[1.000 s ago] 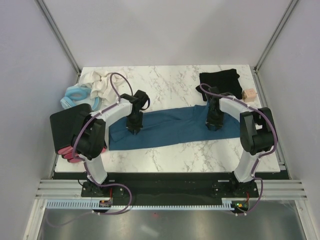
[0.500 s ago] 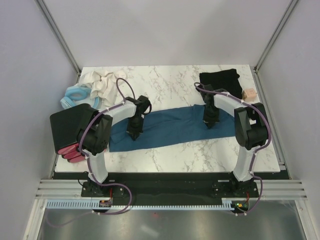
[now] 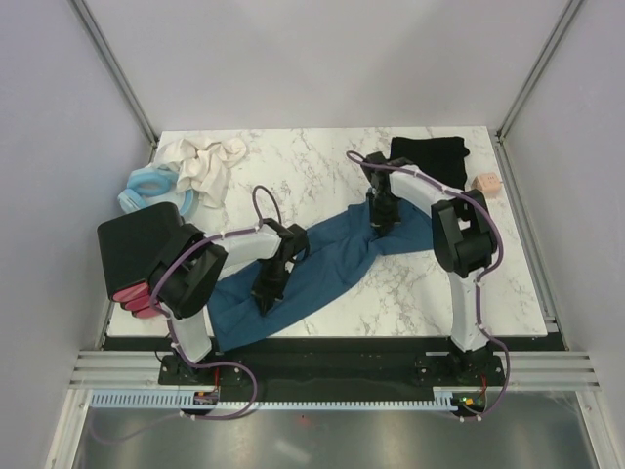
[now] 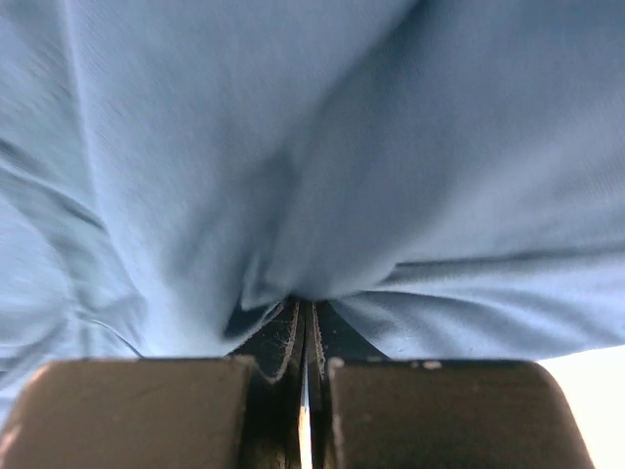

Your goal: Fold and stack the t-shirts

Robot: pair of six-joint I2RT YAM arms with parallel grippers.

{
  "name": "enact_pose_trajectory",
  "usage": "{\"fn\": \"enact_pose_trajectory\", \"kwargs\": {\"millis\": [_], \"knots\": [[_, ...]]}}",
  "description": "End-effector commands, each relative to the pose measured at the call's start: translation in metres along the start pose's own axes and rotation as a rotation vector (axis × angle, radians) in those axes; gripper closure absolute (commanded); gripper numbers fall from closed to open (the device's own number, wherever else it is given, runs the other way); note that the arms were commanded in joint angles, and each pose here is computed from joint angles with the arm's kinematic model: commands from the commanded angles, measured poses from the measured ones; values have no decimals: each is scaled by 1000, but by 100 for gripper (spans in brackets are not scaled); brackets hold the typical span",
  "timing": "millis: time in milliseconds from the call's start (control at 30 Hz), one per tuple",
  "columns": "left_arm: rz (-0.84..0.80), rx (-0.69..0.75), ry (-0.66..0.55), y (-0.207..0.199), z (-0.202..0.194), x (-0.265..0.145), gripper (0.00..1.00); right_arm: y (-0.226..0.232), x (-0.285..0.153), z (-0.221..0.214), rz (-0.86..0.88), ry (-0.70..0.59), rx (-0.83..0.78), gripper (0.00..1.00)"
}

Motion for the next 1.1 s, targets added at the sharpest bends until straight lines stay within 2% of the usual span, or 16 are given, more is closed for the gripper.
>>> {"fn": "enact_pose_trajectory", "kwargs": {"millis": [0,100,200,233,333,400,533,700,867,1067], "knots": [[-59,-10,89,-18,-25,13,98,54,25,33,151,-46,-70,100],[-67,14,93,-26,-25,13,98,77,30,53,182,-53,-117,100],[-81,25,86,-35,-25,11,98,91,25,94,198,-132,-112,100],[-85,28,86,-37,-25,10,98,93,37,96,198,-121,-108,100],[-102,47,91,-46,-27,8,98,119,39,110,301,-137,-90,100],[-100,43,88,-47,-26,8,98,127,38,111,298,-139,-92,100],[-119,54,78,-56,-16,5,98,123,39,124,305,-195,-35,100],[-162,92,50,-82,11,-3,98,101,42,161,360,-273,95,100],[-194,142,52,-113,22,-5,98,90,44,194,430,-340,135,100],[-207,180,69,-144,30,1,98,74,54,212,514,-373,179,100]]}}
Point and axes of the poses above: each gripper's point midway between its finger pads, its own x axis out along the fingers, its own y axis along the line the jaws close on, z = x × y, the point moved 1 cm from there along -x, back along the fingers, and after that the axes turned 9 degrees about -x, right-handed, at the moved point
